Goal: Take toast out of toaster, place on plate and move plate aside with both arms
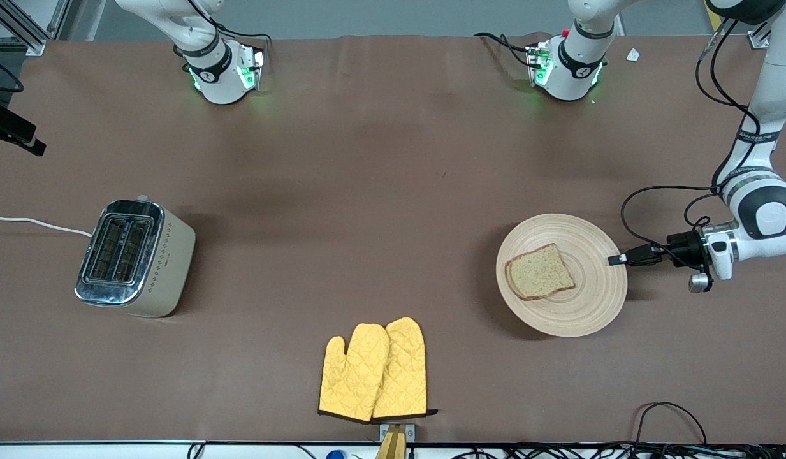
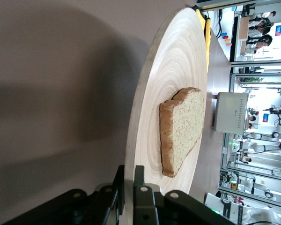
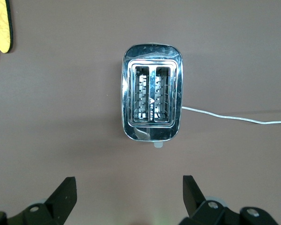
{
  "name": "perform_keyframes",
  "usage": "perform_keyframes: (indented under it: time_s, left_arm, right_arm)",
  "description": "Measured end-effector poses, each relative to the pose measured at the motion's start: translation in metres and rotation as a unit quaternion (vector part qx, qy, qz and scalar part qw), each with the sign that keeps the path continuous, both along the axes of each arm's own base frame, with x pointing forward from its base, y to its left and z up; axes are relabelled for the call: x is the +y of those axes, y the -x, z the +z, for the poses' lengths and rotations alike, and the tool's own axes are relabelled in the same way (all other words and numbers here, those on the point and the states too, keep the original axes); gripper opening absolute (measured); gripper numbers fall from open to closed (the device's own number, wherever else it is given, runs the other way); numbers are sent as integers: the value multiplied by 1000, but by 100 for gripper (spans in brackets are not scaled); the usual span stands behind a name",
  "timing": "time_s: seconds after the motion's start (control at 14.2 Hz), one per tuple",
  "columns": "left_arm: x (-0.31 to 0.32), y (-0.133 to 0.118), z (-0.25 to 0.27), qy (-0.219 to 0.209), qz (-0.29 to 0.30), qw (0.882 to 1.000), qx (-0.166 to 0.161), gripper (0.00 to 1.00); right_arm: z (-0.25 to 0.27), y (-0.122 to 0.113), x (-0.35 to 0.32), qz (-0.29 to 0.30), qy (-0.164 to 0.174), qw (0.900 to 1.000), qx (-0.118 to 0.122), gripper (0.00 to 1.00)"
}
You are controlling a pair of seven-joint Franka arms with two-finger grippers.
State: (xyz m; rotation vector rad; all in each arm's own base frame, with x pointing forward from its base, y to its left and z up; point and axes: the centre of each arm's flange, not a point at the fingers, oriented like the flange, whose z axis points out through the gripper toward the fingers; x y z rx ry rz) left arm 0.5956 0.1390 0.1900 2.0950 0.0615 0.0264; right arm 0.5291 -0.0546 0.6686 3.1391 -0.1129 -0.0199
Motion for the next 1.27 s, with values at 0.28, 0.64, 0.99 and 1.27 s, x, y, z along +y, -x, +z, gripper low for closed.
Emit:
perform_keyframes:
  time_s: [0.28,0.64,0.99,1.27]
  left_arm:
    - [42,15,-3,-20,7,1000,3,10]
    - [71,28,-12,-17,18,1000,-11,10]
    - [79,36,-32,-9,14,1000,-19,10]
    - [91,46,-46,-3,21,1000,-20,10]
  right_arm:
    - [-1,-1,11,12,17,1000,4,100]
    - [-1,0,18,16,18,1000,8,100]
    - [-2,0,19,16,18,1000,9,100]
    - [-1,-1,32,18,19,1000,8,100]
